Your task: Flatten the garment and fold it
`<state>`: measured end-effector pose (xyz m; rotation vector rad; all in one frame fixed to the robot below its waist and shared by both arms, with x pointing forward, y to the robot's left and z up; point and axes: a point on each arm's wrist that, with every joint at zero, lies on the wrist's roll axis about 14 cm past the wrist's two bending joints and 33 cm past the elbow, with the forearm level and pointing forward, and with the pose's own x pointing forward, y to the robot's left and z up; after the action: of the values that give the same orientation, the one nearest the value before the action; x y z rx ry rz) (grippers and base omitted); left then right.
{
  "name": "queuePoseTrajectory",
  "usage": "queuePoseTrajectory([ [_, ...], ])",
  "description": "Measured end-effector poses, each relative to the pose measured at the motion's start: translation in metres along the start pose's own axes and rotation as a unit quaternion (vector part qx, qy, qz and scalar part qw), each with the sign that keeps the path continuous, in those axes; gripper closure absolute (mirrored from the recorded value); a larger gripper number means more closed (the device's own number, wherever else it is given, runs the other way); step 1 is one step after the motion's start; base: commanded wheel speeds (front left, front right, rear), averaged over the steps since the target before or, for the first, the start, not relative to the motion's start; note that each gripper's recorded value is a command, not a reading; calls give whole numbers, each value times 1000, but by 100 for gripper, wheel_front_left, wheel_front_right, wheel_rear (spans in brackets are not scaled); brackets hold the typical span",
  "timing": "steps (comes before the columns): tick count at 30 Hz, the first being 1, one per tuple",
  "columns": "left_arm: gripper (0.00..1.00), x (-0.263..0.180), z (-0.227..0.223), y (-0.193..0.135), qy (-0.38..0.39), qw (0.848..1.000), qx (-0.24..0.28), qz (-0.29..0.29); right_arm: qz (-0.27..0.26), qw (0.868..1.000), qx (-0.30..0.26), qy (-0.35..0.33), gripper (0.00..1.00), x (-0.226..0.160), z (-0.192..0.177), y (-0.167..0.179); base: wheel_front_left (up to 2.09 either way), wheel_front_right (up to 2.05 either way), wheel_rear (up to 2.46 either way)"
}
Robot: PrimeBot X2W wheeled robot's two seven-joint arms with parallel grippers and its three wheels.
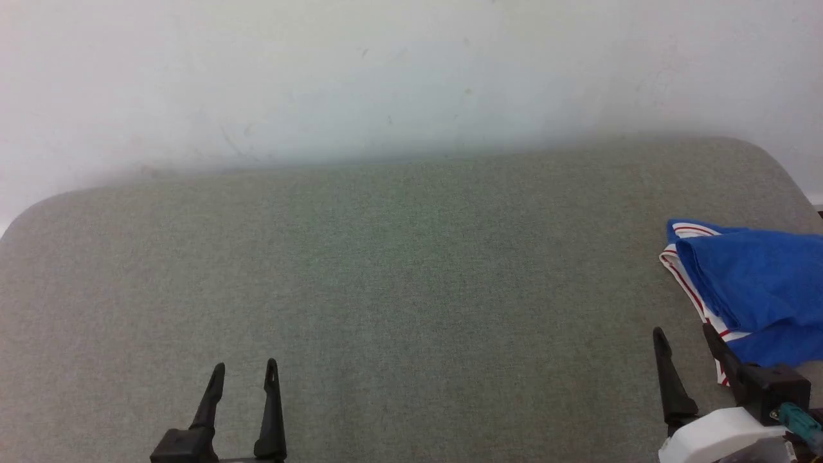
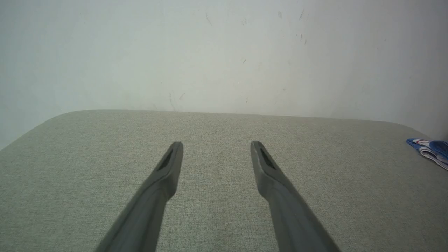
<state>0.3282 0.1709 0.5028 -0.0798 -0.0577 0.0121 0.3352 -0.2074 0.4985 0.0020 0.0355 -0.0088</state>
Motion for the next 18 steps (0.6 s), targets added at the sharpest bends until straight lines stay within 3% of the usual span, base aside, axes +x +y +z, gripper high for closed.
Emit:
queuePoseTrajectory([
  [8,0,1,-4,-2,6,1000,-14,-4,0,1000,5,5,0,0,-5,0,0,0,0],
  [9,100,1,-3,-3,5,1000,-19,-4,0,1000,5,5,100,0,-5,0,0,0,0],
  [18,100,1,-4,-3,8,1000,-19,-4,2,1000,3,6,100,1,-5,1,0,0,0],
])
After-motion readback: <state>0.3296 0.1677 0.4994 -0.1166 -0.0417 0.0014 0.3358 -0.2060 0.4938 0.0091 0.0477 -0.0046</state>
